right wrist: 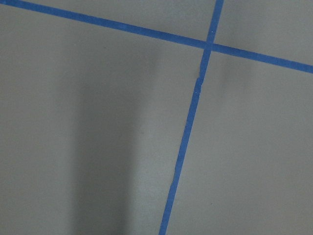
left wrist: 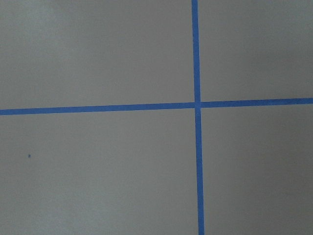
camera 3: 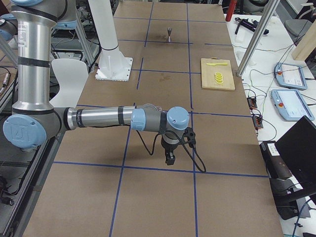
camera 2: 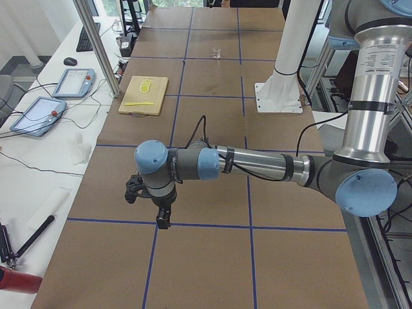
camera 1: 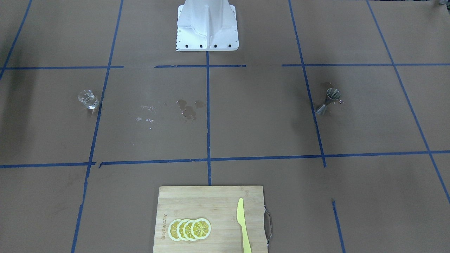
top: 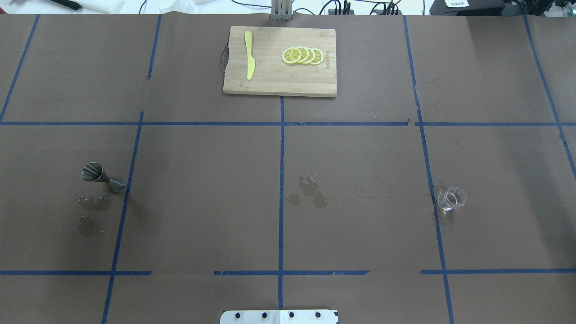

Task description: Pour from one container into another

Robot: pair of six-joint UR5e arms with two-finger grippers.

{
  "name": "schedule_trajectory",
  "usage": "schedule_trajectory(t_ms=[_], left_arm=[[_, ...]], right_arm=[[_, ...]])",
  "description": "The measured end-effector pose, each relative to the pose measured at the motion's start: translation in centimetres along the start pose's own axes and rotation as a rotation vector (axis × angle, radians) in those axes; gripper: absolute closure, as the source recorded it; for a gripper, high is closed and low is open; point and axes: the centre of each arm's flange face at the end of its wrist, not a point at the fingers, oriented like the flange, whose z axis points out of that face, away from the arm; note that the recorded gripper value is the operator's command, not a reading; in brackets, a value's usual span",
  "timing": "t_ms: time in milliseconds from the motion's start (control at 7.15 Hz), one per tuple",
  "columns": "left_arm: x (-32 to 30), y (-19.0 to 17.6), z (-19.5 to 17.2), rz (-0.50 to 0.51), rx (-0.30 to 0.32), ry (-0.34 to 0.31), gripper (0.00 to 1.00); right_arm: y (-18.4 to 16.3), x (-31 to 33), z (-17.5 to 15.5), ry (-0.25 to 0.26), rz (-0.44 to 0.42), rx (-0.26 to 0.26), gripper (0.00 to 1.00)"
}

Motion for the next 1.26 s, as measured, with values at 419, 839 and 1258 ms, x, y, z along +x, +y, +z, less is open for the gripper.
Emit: schedule_trajectory(t_ms=[419, 839, 1258], left_arm=[[2.0, 0.0, -1.9, 0.027, 0.033, 0.028, 0.00], [2.6, 0.0, -2.2, 0.032, 0.041, 0.038, 0.00], [5.8, -0.5, -1.7, 0.088, 0.038, 0.091, 0.00]], right_arm=[[-0.4, -0.3, -0.4, 0.002, -0.004, 0.008, 0.00], [-0.5, -0.5, -0.6, 0.000, -0.003, 0.012, 0.00], [-0.7, -0.8, -0.9, 0.004, -0.034, 0.045, 0.00]])
